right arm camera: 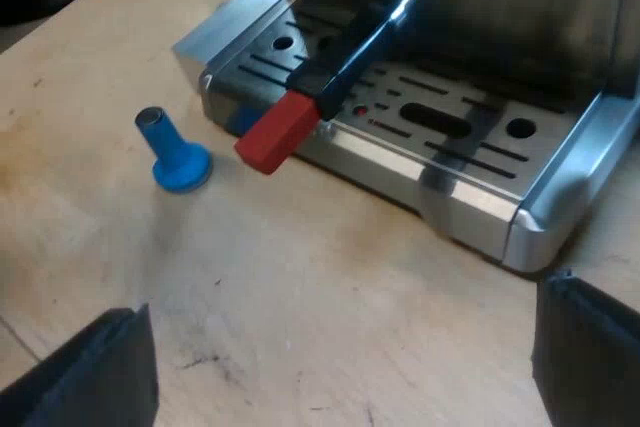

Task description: Grind coffee beans and then tamp

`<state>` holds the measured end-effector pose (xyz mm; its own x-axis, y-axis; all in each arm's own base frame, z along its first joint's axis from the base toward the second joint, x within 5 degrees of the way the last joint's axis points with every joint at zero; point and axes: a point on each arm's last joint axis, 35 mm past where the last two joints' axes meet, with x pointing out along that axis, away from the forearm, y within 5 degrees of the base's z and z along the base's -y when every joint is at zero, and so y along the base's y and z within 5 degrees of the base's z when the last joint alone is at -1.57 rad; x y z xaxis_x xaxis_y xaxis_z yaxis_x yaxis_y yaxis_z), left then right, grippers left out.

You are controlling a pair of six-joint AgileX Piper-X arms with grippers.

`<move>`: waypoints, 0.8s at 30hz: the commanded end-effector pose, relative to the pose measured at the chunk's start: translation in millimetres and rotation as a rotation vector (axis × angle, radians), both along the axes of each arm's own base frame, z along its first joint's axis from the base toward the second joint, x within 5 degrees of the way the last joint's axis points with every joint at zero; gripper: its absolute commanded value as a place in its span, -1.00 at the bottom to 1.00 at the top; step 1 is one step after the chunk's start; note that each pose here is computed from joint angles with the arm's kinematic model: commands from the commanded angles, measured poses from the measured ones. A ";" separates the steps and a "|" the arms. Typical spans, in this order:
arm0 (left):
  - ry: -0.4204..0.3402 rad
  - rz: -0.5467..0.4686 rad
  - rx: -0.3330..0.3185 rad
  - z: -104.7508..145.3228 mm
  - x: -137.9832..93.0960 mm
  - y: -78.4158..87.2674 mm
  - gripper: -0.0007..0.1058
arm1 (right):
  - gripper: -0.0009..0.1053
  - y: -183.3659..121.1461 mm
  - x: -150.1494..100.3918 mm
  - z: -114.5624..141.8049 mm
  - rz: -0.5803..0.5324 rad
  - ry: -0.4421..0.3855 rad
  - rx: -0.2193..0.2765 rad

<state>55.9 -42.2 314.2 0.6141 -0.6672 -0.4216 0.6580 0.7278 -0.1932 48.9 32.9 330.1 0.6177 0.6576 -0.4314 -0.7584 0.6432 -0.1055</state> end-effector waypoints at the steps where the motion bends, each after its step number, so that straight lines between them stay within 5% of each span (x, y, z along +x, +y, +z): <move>1: -0.008 -0.051 -0.013 2.9 1.1 -3.3 0.61 | 0.46 4.9 4.1 3.1 0.067 0.007 0.009; 2: -0.001 -0.152 -0.002 1.6 3.8 -10.4 0.61 | 0.46 6.5 5.5 2.5 0.081 0.016 0.005; 10: 0.033 -0.286 0.005 -2.6 12.0 -24.5 0.61 | 0.46 18.5 10.8 -0.5 0.185 0.046 -0.022; 19: 0.026 -0.334 -0.022 -12.3 21.6 -33.3 0.61 | 0.46 24.2 7.6 -1.6 0.228 0.034 -0.061; 24: 0.064 -0.359 -0.020 -26.1 22.0 -34.6 0.61 | 0.46 26.2 5.6 -1.7 0.225 0.077 -0.033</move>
